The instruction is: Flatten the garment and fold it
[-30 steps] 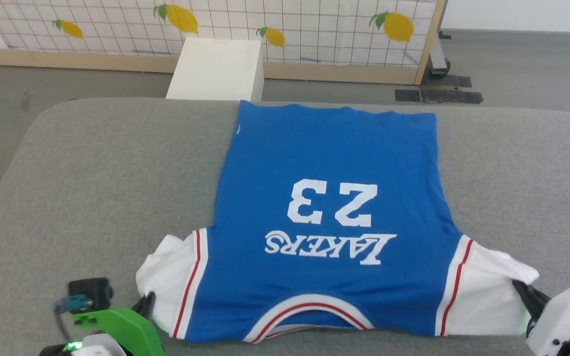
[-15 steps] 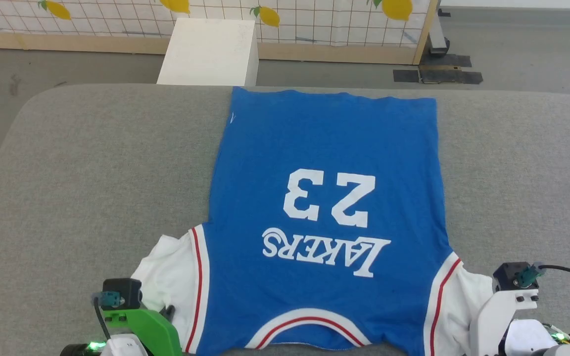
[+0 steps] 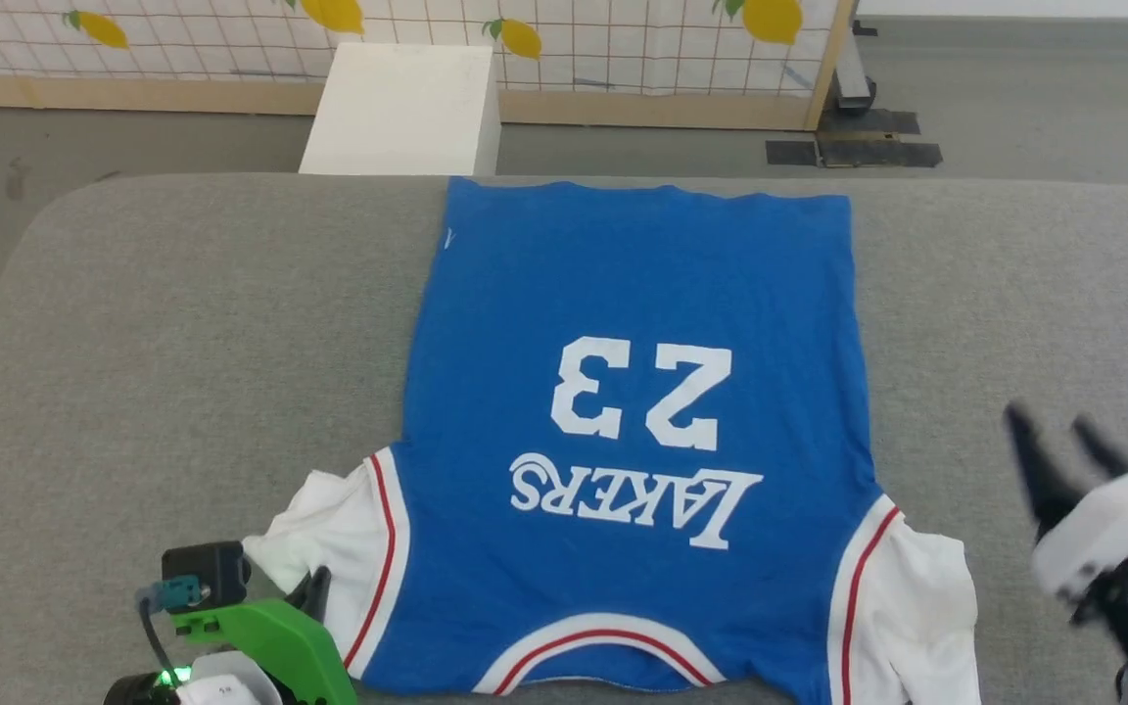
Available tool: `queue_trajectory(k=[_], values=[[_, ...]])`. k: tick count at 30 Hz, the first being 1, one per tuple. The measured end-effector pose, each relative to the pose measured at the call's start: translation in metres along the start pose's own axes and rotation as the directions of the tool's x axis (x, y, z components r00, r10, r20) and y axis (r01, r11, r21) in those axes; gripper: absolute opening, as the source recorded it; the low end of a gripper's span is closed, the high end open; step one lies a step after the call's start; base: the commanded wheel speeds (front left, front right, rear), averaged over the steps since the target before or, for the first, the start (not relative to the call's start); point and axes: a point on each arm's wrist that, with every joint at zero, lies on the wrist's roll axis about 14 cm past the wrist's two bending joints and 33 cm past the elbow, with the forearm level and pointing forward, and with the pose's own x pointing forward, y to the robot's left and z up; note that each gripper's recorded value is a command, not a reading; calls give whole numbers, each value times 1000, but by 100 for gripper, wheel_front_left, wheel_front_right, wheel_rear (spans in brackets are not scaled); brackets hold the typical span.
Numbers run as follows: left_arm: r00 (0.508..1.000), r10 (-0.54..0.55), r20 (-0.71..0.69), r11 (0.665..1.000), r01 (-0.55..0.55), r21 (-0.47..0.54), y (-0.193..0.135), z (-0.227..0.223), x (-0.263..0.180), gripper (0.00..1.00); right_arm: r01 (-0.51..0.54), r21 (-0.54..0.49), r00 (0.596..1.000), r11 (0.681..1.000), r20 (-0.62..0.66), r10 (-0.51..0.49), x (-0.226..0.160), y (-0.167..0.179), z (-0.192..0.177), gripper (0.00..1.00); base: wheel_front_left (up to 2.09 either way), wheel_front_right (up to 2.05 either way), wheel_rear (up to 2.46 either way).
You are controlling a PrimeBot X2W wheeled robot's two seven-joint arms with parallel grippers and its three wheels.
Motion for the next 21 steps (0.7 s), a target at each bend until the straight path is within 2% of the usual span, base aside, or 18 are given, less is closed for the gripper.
queue_trajectory(k=[2, 5, 11, 13, 16, 21], values=[[1000, -2, 14, 1000, 3, -7, -2, 3, 1, 0, -7, 21, 997, 1000, 83, 6, 6, 1, 25, 100, 0, 0, 0], [999, -9, 33, 1000, 9, -21, -5, 9, 4, 0, -32, 31, 990, 999, 137, 27, 24, 11, 49, 100, 0, 0, 0], [998, -36, 43, 999, 37, -29, -13, 17, 16, 0, -4, -65, 987, 998, 160, 15, 80, 26, 93, 100, 0, 0, 0], [999, -38, 24, 999, 39, -32, -13, 13, 22, 0, 21, -135, 990, 991, 139, -2, 102, 29, 104, 100, 0, 0, 0], [999, -34, 2, 999, 34, -41, -10, 8, 32, 0, 35, -157, 995, 987, 100, -19, 136, 34, 115, 100, 0, 0, 0], [999, -22, -26, 998, 20, -55, -3, -1, 45, 0, 77, -246, 994, 966, -54, -93, 191, 32, 96, 100, 0, 0, 0]])
